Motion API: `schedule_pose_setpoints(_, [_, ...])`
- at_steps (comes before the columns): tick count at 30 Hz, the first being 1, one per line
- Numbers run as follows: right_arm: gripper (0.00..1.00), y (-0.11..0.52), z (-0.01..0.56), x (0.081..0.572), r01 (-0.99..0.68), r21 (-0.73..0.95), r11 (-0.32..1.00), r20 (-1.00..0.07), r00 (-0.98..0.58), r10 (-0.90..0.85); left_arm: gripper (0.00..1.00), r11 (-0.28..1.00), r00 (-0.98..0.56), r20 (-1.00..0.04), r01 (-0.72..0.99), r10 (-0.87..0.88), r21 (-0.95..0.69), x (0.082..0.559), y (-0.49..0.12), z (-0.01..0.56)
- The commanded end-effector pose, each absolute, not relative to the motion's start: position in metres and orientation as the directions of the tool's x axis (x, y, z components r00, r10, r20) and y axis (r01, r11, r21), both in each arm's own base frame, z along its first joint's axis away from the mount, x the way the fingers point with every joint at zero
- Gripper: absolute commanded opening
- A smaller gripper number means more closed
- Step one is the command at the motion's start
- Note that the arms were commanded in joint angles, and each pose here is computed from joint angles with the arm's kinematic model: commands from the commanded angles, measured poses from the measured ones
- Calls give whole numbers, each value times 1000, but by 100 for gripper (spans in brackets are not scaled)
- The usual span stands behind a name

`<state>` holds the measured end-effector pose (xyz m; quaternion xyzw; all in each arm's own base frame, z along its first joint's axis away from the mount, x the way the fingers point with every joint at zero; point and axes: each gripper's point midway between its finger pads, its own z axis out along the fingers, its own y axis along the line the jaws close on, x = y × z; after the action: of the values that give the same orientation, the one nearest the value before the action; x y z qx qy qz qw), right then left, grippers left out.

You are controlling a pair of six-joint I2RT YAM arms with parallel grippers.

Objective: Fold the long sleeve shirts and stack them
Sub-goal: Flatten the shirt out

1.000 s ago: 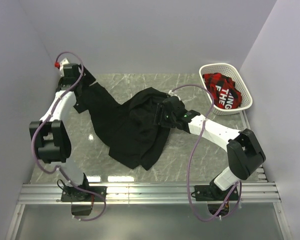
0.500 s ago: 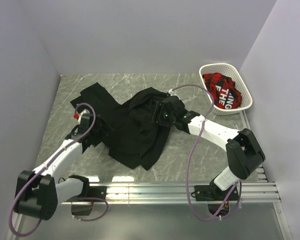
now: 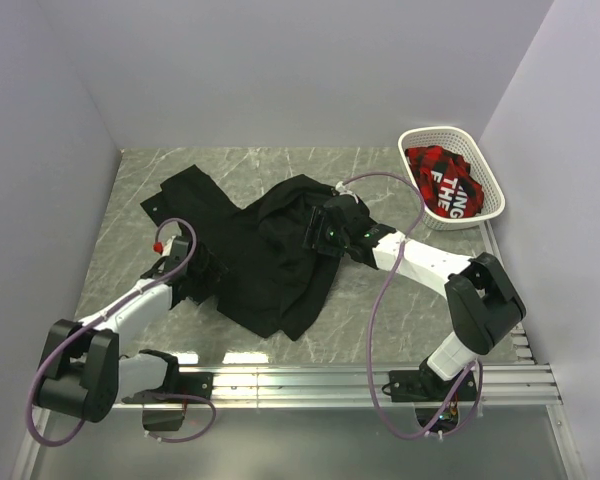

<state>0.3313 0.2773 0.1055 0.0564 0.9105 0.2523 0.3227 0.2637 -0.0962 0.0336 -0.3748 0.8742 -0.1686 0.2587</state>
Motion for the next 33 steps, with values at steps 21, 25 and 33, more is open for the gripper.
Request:
schedule_pose_setpoints(21, [7,289,122,344,-103,525,845,-595,-755,277,1,750,-597,-455,-557,-660,-357,286,-72,39])
schedule_pose_setpoints(25, [0,255,156,348,-82,452,888,-687,-667,289,1,773,-568,-559,-589,-604,-237,305,-32,59])
schedule_pose_setpoints(33, [0,178,186,301,-2,327,945,-743,-618,256,1,770,-565,-658,-637,-498,-36,349,25,86])
